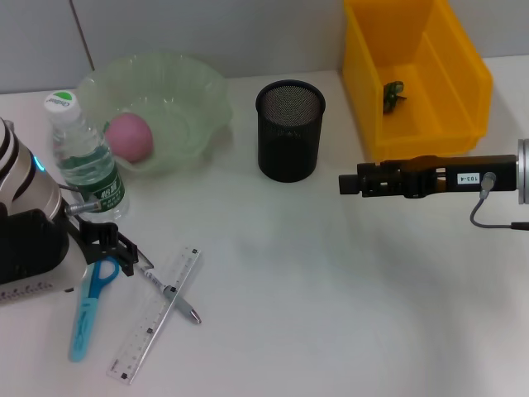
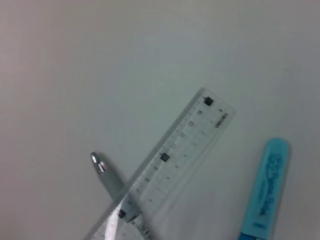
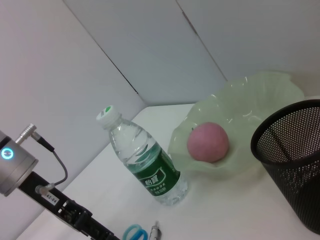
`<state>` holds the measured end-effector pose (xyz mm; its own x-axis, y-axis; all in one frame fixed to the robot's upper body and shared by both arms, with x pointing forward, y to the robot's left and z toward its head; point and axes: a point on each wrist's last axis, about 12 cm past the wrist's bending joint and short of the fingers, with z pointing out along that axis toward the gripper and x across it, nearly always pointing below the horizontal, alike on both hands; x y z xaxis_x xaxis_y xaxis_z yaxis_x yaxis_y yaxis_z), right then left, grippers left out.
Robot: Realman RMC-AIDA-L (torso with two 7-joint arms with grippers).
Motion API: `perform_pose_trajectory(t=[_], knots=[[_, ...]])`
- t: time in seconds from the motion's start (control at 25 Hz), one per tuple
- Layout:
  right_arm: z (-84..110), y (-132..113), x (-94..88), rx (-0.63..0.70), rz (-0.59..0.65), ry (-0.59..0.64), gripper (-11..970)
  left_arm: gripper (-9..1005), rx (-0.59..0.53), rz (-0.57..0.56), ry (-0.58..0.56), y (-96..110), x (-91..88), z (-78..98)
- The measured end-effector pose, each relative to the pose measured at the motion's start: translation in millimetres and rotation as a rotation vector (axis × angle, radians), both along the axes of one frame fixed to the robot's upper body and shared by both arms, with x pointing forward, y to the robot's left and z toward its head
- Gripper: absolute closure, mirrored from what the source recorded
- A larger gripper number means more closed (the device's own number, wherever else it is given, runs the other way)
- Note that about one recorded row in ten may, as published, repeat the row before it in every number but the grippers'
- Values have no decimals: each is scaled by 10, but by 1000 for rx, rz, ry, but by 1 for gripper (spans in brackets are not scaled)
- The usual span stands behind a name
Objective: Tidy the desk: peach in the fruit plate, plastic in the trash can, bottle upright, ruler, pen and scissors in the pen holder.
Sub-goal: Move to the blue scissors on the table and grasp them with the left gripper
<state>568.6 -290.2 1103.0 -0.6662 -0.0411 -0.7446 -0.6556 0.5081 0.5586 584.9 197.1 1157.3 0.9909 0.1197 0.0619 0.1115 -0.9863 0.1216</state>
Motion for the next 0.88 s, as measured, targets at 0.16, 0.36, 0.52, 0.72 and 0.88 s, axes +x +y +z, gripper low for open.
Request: perform_pose_trajectory(t=[0.16, 0.36, 0.52, 0.72, 0.88], knots=[[-5, 0, -5, 3, -3, 0, 135, 190, 8, -26, -1, 35, 0, -14], [-6, 15, -3, 5, -1, 1, 135, 218, 2, -19, 5, 61, 11, -54], [-7, 18, 0, 4, -2, 0, 135, 276, 1, -15, 5, 58, 13, -52], [3, 29, 8, 1, 6, -6, 134, 280, -74, 204, -21, -45, 41, 55], [14, 19, 3, -2, 13, -17, 134, 257, -144, 511, -7, -116, 40, 141]])
